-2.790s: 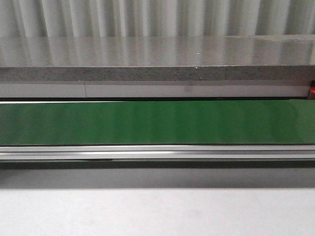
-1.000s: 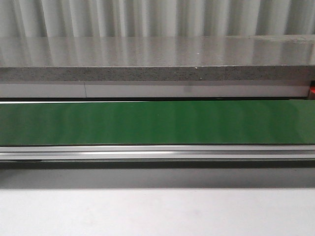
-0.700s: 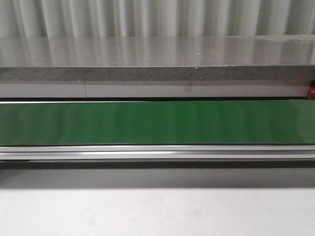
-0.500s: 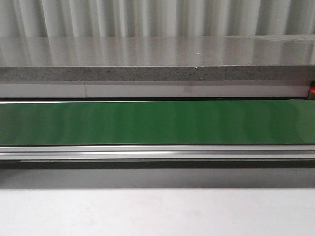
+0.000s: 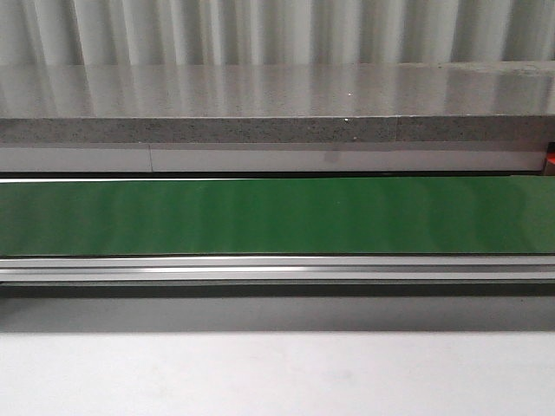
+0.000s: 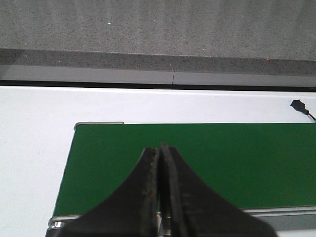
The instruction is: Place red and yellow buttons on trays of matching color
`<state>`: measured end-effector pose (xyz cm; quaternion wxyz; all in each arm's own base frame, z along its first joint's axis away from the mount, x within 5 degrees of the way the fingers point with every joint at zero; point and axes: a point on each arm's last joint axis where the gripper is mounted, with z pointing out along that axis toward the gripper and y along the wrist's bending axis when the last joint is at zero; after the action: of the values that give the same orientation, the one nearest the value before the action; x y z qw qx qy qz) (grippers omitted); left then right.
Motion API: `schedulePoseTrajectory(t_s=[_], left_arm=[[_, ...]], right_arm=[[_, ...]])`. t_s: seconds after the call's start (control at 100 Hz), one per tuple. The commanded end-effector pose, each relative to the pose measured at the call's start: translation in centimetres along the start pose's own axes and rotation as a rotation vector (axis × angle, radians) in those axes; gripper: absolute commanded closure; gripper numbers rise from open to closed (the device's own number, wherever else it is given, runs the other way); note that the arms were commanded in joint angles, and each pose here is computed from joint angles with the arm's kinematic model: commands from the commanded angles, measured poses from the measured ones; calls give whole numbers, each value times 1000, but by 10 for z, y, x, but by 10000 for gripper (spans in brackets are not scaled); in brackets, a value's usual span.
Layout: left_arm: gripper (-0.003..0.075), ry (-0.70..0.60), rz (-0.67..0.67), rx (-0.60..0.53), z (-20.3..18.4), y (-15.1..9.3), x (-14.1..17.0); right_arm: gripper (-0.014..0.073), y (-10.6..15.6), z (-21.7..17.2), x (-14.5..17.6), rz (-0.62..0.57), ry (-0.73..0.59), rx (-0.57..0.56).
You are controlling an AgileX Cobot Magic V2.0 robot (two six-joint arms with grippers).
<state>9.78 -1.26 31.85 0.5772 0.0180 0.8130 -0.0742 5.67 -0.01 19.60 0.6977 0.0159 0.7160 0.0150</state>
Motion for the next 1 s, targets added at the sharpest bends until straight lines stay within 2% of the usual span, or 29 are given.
schedulePoseTrajectory(t_s=[0.0, 0.16, 0.33, 0.99], left_arm=[[740, -98, -12, 0, -3, -1, -15], [740, -125, 40, -30, -3, 2, -15], [740, -196, 104, -31, -3, 2, 0], [740, -339, 93, -21, -7, 11, 104]], right_arm=[[662, 0, -1, -7, -7, -94, -2], [662, 0, -1, -7, -7, -94, -2], [662, 0, -1, -7, -7, -94, -2], [662, 0, -1, -7, -7, -94, -2]])
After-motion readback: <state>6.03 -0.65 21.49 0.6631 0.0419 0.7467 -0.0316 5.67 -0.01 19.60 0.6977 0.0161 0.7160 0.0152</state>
